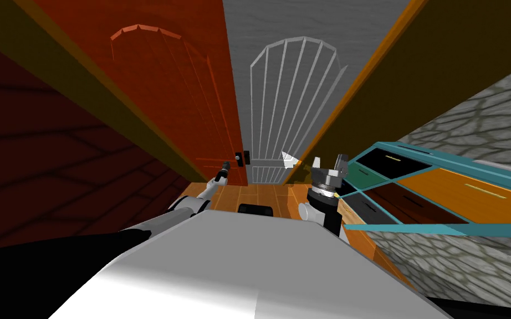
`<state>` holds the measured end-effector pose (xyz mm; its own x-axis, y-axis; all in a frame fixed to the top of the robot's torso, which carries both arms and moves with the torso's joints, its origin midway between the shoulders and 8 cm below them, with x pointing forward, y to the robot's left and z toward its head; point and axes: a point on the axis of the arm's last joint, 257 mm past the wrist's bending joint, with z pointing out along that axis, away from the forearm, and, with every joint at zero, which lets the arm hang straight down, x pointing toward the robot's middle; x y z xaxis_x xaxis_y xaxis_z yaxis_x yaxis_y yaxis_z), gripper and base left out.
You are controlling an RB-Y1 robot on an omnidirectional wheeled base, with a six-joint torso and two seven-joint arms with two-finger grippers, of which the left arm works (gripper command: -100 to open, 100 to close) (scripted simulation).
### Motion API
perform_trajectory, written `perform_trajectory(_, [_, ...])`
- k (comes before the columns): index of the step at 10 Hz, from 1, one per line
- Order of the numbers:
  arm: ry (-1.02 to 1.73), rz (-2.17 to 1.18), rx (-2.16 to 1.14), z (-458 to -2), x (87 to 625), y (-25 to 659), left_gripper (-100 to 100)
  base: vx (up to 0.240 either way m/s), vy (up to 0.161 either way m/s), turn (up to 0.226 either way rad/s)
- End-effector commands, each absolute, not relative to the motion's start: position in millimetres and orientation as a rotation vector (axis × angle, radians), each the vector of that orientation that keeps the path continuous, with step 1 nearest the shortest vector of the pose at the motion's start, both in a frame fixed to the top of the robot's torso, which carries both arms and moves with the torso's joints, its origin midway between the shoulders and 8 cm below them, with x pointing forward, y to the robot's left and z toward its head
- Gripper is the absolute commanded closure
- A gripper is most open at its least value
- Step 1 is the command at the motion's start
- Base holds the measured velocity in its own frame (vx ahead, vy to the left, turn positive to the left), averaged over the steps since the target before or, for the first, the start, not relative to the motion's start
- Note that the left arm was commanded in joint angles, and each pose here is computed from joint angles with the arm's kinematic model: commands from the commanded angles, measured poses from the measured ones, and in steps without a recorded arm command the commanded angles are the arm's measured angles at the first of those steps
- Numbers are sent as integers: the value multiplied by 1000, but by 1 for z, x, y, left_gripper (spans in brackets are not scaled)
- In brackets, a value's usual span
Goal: Pull the door open
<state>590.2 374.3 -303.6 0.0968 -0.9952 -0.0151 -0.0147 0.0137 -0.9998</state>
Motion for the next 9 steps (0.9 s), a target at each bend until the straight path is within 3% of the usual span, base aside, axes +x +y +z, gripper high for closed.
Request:
perform_trajectory(1, [1162, -1138, -1247, -302, 593, 365, -100, -200, -51, -51])
perform_trajectory(5, [1174, -1166, -1234, -298, 598, 348, -100, -167, -77, -40])
perform_trajectory(9, [1155, -1058, -1286, -319, 572, 407, -100, 58, 115, 145])
